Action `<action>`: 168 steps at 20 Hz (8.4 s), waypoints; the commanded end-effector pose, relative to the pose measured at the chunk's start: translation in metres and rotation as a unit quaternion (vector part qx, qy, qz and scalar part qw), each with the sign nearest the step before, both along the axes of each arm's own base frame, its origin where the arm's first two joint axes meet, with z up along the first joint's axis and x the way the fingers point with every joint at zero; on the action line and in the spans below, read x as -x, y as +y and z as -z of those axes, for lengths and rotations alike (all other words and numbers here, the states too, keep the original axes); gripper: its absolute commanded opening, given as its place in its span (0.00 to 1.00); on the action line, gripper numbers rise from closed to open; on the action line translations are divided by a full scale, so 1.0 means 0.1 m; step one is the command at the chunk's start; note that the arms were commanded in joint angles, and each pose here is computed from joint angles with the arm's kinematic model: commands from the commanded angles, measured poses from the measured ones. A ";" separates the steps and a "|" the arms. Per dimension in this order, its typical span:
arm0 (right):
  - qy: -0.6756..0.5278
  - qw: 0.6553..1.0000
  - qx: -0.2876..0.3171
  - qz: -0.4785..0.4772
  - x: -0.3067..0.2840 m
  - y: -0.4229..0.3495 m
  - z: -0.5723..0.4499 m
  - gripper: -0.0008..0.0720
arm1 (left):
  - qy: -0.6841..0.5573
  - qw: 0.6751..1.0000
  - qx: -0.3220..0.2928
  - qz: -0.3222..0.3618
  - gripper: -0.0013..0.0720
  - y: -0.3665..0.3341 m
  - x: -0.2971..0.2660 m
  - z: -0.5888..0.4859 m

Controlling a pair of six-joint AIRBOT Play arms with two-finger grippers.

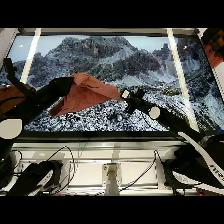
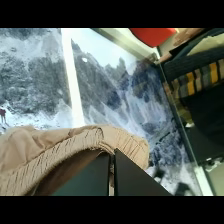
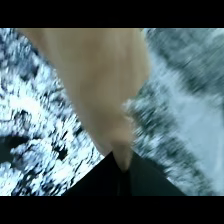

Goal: Fold the clothes and pants, and hang the long-sleeved shirts on hangers.

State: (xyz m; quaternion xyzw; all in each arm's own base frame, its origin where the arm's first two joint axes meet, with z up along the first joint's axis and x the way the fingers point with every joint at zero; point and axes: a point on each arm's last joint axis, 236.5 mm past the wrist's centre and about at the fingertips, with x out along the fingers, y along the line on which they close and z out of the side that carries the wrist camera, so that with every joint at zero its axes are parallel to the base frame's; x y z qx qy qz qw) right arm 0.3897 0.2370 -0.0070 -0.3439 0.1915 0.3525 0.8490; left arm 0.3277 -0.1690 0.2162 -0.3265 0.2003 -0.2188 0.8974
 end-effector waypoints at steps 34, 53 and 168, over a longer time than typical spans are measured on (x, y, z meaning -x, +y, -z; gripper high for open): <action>0.025 0.985 -0.150 0.080 -0.41 0.26 -1.12 0.03 | 0.084 0.987 -0.137 -0.029 0.04 0.20 -0.47 1.11; -0.082 0.966 -0.203 0.136 -1.03 0.14 -1.12 0.68 | 0.111 0.974 -0.136 -0.145 1.00 0.96 -1.11 1.65; 0.589 0.767 -0.189 0.171 1.68 0.24 0.45 0.03 | 0.398 0.887 -0.148 0.182 0.04 0.91 0.19 2.98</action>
